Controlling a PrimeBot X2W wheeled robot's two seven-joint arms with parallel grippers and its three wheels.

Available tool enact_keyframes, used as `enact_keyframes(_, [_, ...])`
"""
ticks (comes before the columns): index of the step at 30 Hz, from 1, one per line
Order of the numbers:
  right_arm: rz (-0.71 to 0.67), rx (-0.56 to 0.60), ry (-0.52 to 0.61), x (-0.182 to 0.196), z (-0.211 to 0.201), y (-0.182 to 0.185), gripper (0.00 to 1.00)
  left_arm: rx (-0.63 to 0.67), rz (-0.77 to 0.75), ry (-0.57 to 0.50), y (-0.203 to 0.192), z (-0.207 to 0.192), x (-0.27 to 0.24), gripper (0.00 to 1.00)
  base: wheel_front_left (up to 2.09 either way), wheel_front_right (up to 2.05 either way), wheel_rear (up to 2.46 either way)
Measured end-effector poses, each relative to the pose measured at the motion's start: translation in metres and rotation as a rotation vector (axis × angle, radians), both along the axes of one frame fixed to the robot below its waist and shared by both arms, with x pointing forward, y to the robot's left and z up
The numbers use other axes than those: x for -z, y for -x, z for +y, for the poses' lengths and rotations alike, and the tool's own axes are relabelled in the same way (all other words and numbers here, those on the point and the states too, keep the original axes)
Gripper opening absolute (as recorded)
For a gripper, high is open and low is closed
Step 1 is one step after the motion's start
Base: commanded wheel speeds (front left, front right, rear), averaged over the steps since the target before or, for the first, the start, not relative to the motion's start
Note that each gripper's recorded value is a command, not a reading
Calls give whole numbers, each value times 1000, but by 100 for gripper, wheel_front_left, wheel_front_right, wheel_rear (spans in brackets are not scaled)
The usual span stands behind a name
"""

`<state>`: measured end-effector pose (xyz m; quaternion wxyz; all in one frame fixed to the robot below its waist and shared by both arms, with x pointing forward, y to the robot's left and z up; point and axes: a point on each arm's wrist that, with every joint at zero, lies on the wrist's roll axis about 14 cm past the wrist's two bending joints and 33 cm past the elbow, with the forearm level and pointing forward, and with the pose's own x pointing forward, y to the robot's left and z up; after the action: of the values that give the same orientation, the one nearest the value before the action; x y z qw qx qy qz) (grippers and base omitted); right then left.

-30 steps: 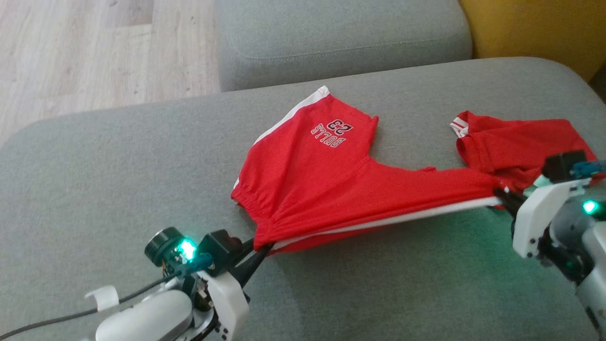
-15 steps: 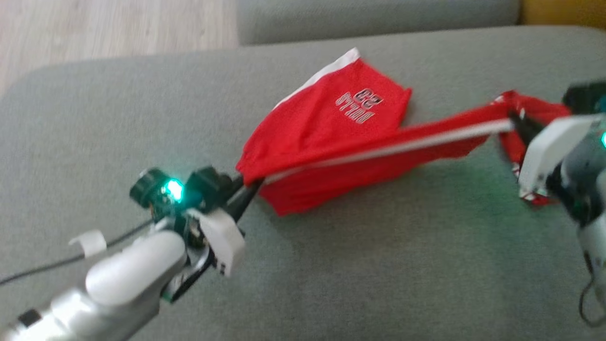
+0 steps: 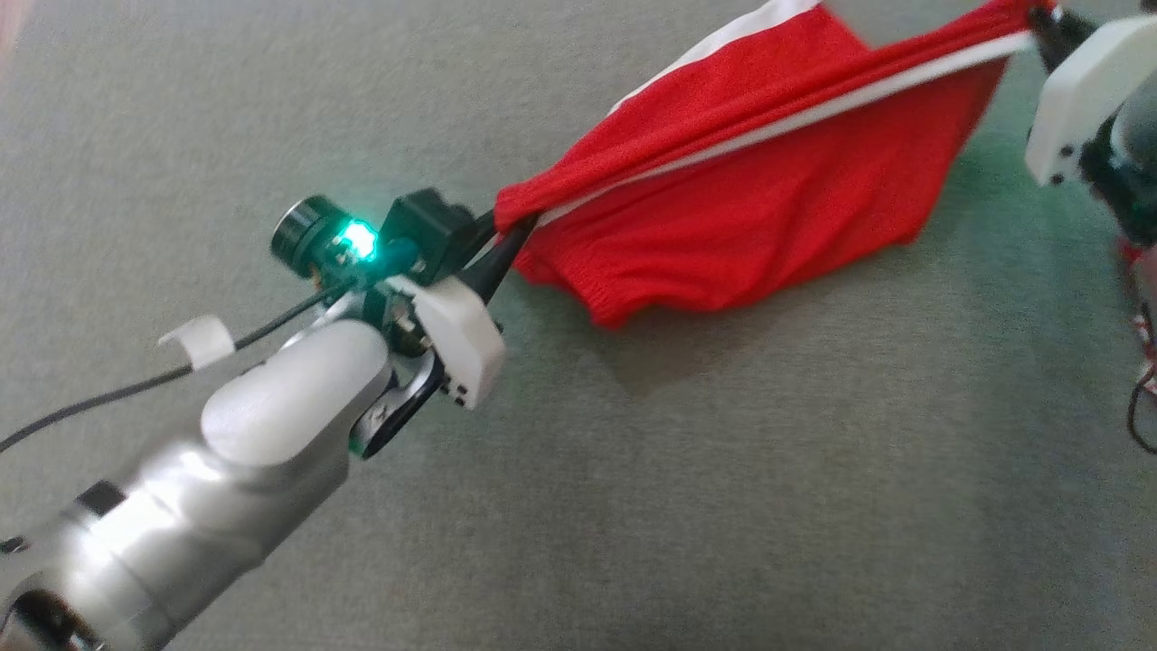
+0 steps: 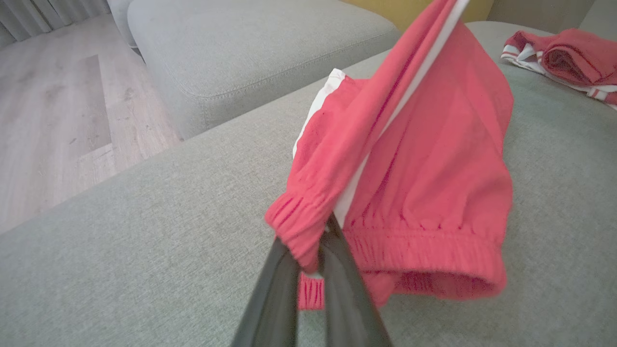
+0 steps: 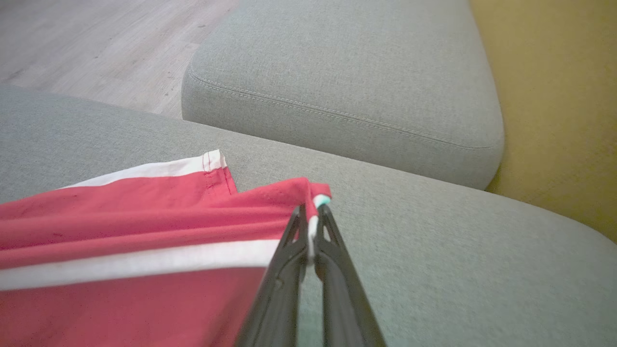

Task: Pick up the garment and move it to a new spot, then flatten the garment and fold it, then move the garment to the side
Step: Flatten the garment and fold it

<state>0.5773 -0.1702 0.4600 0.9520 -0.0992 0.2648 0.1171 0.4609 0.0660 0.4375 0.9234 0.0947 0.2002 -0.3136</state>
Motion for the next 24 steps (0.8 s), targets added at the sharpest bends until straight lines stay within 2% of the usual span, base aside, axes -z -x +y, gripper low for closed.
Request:
enact_keyframes(6, [37, -53, 18, 32, 31, -35, 0, -54, 31, -19, -12, 18, 18, 0, 0, 0, 0])
enact_keyframes(15, [52, -101, 23, 60, 59, -57, 0, -93, 60, -33, -18, 30, 36, 0, 0, 0, 0])
enact_keyframes(17, [24, -111, 18, 60, 64, -63, 100, -103, 64, -38, -20, 32, 38, 1, 0, 0, 0])
enact_keyframes(19, [-6, -115, 2, 56, 68, -69, 100, -115, 62, -42, -22, 35, 39, 73, 0, 0, 0])
enact_keyframes(20, [-24, -117, -5, 53, 70, -72, 100, -124, 67, -50, -21, 39, 41, 100, 0, 0, 0])
enact_keyframes(24, [-60, -110, -6, 44, 67, -75, 100, -137, 61, -63, -21, 46, 42, 100, 0, 0, 0])
